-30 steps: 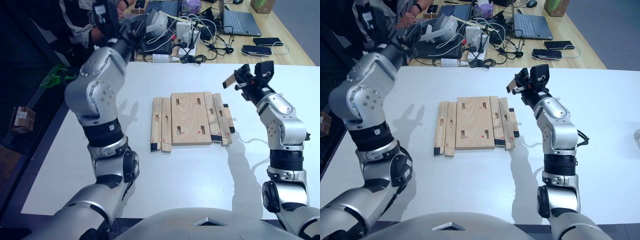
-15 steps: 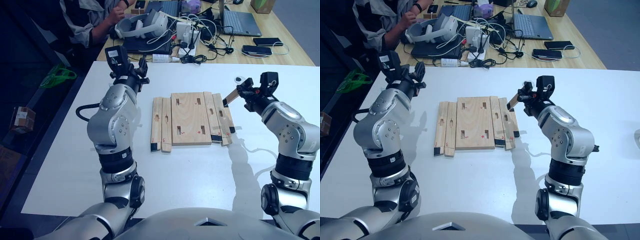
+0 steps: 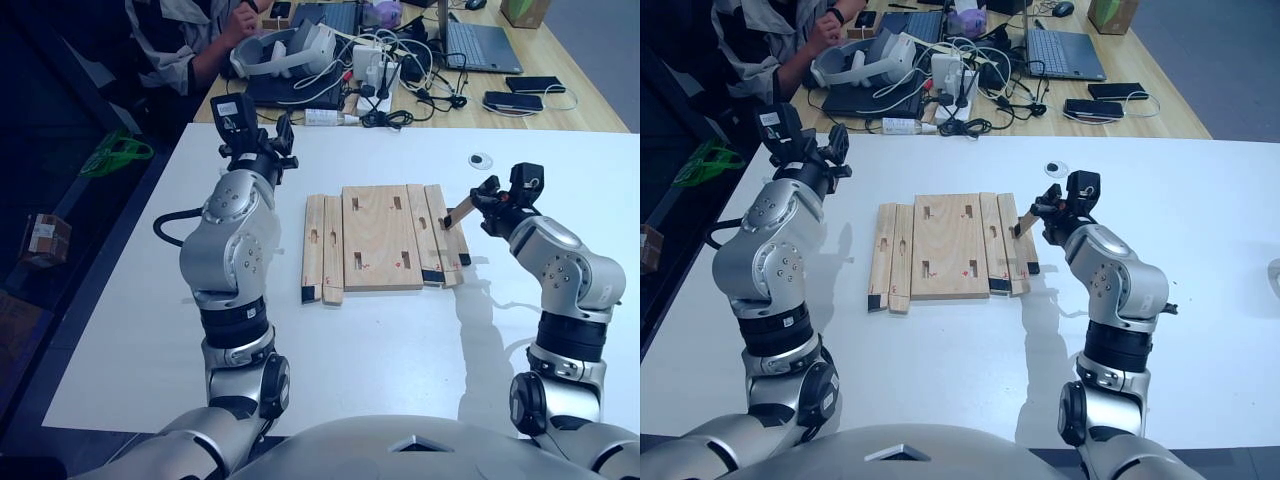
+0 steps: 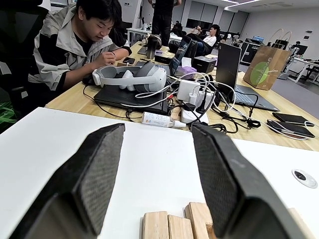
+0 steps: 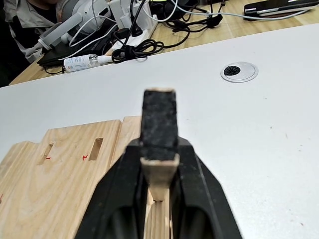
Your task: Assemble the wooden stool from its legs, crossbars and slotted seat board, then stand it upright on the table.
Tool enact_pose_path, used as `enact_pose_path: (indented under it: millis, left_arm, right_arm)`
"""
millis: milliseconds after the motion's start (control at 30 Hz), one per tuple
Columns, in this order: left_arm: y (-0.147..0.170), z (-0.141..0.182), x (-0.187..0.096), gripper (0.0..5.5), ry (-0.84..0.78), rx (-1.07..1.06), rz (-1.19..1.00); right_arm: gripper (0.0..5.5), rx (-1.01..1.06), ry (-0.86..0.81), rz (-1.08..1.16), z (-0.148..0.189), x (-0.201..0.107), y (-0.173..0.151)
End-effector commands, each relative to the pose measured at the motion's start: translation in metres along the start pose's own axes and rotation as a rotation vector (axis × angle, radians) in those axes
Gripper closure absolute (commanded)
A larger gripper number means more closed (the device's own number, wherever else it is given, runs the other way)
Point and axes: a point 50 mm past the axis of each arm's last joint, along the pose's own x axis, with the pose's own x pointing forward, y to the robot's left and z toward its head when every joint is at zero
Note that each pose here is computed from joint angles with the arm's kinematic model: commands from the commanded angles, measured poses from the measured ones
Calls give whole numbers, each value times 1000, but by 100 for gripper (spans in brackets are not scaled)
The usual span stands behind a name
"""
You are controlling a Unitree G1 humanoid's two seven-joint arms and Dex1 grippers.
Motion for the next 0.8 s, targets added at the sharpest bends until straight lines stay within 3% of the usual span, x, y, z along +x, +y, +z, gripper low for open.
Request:
enact_pose_path:
  millis: [33,800]
  left_arm:
    - [-3,1,2,304,-3,1,2]
    - [-9,4,6,304,-25,6,-15]
  right_arm:
    - [512,23,24,2,0,4,2]
    - [512,-83,106,-28,-3,8,1]
